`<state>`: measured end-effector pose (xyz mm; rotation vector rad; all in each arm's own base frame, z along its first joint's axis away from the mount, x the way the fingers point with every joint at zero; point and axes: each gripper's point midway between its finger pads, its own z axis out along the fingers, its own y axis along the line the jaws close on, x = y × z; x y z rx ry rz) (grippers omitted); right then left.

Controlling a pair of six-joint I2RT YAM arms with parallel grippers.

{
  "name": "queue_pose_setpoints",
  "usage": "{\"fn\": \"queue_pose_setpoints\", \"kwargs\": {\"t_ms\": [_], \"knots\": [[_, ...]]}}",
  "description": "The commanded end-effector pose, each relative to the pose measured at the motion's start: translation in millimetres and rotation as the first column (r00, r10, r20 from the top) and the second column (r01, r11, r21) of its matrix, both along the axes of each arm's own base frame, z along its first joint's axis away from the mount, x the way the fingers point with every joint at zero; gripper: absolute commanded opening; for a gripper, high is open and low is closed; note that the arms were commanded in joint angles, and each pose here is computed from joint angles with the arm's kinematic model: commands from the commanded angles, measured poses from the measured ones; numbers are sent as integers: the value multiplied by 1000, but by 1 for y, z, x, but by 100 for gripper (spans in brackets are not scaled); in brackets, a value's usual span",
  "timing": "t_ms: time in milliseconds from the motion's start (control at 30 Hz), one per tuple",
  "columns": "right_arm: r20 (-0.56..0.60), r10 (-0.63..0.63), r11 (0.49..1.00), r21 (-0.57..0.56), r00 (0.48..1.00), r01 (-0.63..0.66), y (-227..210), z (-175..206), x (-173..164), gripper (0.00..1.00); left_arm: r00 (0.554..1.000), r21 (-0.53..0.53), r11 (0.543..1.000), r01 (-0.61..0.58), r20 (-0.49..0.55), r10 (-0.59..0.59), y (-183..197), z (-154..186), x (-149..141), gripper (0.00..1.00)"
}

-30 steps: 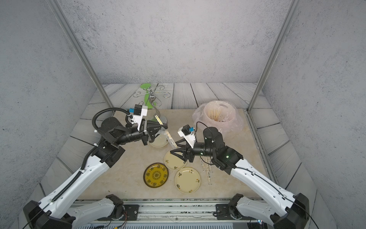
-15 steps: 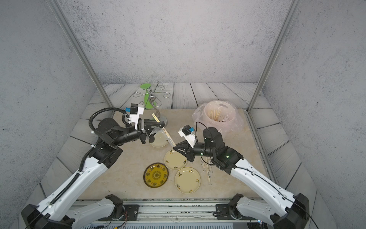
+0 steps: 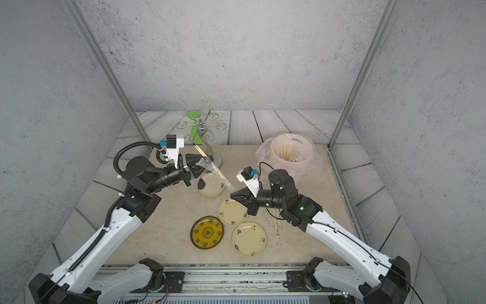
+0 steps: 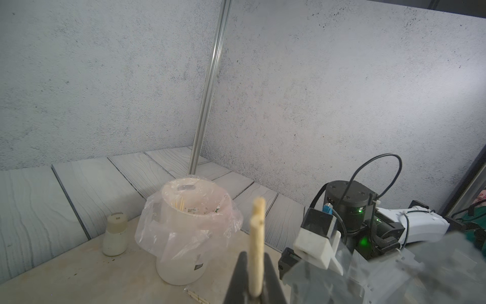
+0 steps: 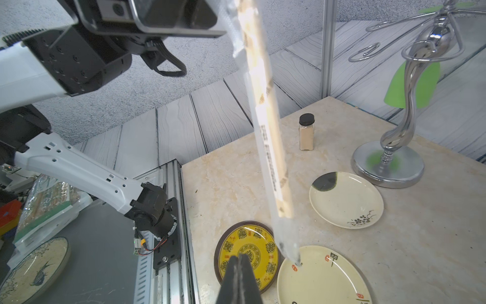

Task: Remove the packaging of disposable chopsticks
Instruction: Remove the packet bag from the disposable chopsticks.

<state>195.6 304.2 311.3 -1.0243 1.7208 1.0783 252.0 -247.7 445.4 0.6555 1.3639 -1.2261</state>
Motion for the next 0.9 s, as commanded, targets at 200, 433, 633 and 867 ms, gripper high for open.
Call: {"fn": "queue_pose_setpoints", "kwargs": {"t_ms": [200, 433, 633, 867], "knots": [[17, -99, 994, -39, 995, 99, -8, -7, 14, 55, 999, -45, 998, 38, 38, -36, 2, 15, -9, 0], [29, -76, 997, -28, 997, 77, 4, 1, 22, 54, 997, -61, 995, 77, -18, -79, -4, 10, -3, 0], [39, -70, 997, -12, 997, 70, 9, 5, 25, 32, 998, -56, 996, 65, -18, -66, -4, 8, -1, 0], [4, -152, 988, -36, 988, 152, 1, -11, 34, 1, 999, -42, 998, 37, 10, -37, 0, 9, -3, 0]]}}
